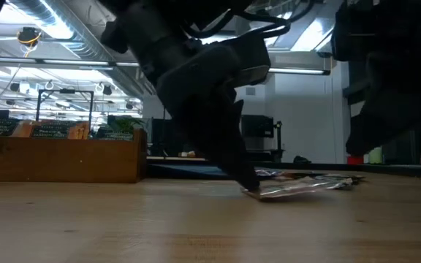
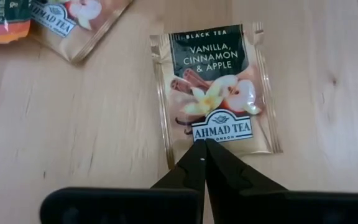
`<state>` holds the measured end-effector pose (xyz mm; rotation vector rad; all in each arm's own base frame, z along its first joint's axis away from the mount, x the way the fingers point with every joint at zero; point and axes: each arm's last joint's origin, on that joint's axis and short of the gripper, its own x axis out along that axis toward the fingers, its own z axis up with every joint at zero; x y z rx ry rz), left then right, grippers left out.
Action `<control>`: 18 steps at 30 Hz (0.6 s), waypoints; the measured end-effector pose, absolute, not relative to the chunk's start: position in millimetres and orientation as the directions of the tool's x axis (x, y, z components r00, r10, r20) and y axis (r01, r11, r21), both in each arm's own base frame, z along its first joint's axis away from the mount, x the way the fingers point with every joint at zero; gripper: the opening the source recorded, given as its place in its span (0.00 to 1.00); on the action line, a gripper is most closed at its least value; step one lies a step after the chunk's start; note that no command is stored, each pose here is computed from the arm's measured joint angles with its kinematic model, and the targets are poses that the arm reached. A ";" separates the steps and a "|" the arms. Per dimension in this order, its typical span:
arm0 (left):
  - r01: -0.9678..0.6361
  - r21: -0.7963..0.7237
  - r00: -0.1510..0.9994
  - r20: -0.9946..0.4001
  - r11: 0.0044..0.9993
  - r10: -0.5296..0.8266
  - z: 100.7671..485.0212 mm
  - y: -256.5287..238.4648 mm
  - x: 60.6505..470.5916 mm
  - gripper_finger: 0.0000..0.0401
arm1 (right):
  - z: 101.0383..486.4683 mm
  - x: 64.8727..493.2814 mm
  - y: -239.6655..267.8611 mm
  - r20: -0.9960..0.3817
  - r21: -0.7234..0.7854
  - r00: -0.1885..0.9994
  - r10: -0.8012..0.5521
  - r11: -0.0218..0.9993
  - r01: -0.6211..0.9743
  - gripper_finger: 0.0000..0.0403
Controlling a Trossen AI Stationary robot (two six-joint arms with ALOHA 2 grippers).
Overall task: Pick & Place Tea
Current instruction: Put the brown tea bag into the left section of the wooden organizer
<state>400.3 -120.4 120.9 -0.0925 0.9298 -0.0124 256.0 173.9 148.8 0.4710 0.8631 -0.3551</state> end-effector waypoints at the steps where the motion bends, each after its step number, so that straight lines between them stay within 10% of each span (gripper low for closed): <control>1: -0.032 -0.089 0.597 -0.800 0.996 -0.053 120.1 -120.2 400.9 0.01 | 147.2 255.6 173.4 -0.787 0.259 0.608 -0.105 0.839 0.480 0.23; 18: -0.032 -0.092 0.583 -0.811 0.995 -0.056 115.6 -119.3 400.2 0.01 | 105.3 233.9 152.6 -0.617 0.638 0.784 0.062 0.622 0.453 0.51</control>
